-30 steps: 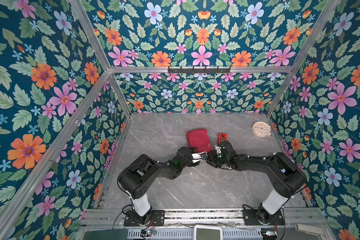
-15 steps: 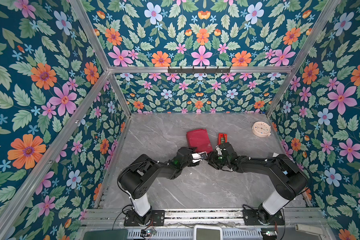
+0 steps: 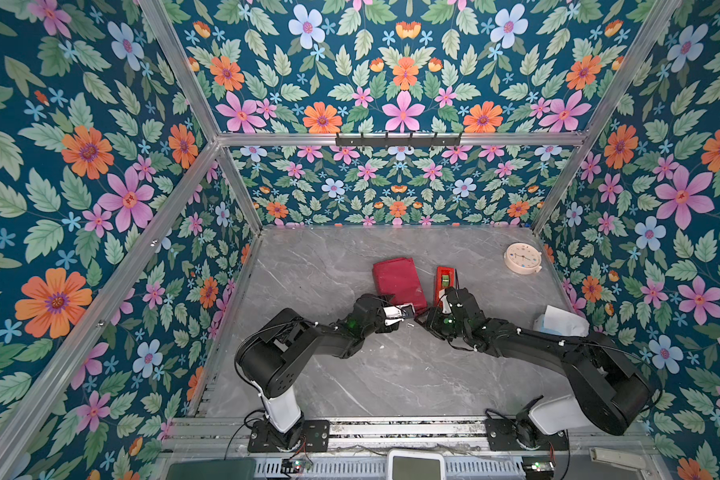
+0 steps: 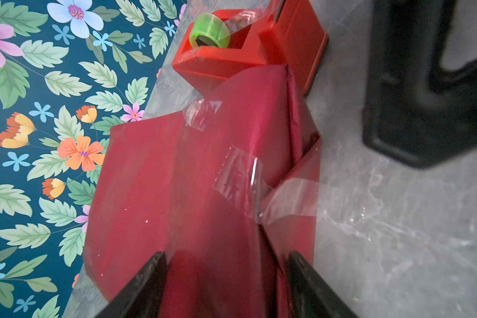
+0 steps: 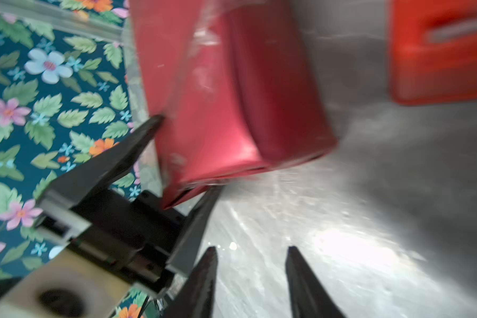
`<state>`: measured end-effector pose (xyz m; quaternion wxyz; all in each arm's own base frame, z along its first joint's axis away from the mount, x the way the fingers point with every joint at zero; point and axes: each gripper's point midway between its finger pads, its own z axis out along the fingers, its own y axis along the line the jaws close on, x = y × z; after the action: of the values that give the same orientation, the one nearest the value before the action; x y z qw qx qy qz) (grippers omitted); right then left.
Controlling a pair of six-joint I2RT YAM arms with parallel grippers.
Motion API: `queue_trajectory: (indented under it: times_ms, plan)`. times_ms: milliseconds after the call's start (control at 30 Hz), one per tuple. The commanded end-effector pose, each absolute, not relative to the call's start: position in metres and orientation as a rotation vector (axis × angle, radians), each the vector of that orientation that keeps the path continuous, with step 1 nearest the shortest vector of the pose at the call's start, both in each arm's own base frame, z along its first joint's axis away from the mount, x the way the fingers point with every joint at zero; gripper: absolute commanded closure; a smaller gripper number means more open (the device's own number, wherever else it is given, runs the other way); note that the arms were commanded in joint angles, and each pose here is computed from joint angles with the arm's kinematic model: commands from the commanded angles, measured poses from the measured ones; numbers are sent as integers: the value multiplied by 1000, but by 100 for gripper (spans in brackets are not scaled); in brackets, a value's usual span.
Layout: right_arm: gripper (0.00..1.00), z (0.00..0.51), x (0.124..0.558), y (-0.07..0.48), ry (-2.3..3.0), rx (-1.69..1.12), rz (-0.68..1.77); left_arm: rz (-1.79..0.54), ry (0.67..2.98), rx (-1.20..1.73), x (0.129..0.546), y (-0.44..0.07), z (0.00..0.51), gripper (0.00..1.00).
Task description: Wrap the gift box in paper
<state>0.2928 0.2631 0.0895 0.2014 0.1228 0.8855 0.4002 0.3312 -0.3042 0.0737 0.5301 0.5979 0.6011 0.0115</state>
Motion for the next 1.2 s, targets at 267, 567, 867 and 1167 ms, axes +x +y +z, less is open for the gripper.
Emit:
queue_trajectory:
  times_ms: [267, 567, 867, 1167]
  plan:
    - [88, 98, 325, 289, 2367, 232, 1135, 4, 1468, 1450, 327, -303, 65, 29]
    - [89, 85, 333, 285, 2340, 250, 1081, -2, 1470, 1451, 328, -304, 64, 29]
    - [90, 60, 331, 281, 2361, 268, 1028, -2, 1472, 1450, 328, -304, 64, 29]
    - [90, 43, 335, 274, 2352, 275, 967, -8, 1473, 1448, 327, -305, 64, 29]
